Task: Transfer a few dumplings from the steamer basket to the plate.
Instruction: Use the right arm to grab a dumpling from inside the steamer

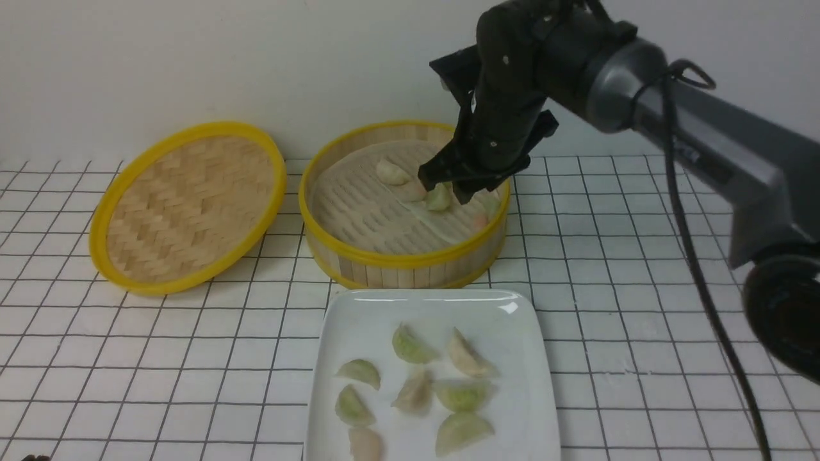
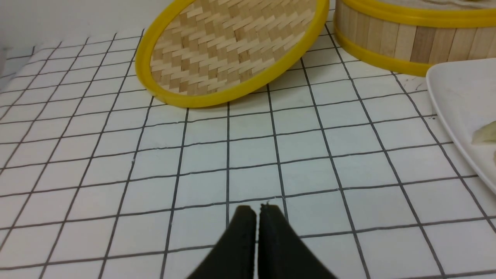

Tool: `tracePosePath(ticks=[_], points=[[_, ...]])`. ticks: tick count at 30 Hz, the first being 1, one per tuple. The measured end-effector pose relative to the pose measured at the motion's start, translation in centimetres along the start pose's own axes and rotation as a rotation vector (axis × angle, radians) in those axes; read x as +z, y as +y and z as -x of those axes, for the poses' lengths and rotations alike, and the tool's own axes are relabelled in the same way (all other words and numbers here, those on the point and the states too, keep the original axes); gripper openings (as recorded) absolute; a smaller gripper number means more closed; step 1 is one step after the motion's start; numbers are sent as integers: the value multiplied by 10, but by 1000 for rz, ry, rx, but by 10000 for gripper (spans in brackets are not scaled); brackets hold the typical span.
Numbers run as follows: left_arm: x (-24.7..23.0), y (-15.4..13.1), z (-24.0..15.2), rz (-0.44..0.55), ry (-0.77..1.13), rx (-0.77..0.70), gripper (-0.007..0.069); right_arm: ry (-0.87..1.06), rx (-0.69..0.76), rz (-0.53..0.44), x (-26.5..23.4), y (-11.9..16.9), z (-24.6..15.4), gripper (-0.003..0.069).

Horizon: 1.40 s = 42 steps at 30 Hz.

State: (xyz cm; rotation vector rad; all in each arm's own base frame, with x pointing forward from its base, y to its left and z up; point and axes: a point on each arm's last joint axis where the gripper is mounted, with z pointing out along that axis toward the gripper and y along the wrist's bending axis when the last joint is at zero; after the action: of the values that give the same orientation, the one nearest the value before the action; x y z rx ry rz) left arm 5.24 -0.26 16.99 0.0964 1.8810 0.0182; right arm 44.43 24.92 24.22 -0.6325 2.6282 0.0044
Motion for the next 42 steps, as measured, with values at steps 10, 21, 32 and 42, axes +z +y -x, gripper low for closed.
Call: tracePosePath(ticks=[10, 21, 32, 42], points=[[0, 0, 0, 0, -1, 0, -6, 35, -28, -36, 51, 3, 1, 388], [0, 0, 0, 0, -1, 0, -6, 47, -34, -13, 66, 7, -1, 391], [0, 0, 0, 0, -1, 0, -6, -84, -93, 141, 42, 21, 20, 391], [0, 0, 0, 0, -1, 0, -6, -45, -29, -17, 50, 7, 16, 391]])
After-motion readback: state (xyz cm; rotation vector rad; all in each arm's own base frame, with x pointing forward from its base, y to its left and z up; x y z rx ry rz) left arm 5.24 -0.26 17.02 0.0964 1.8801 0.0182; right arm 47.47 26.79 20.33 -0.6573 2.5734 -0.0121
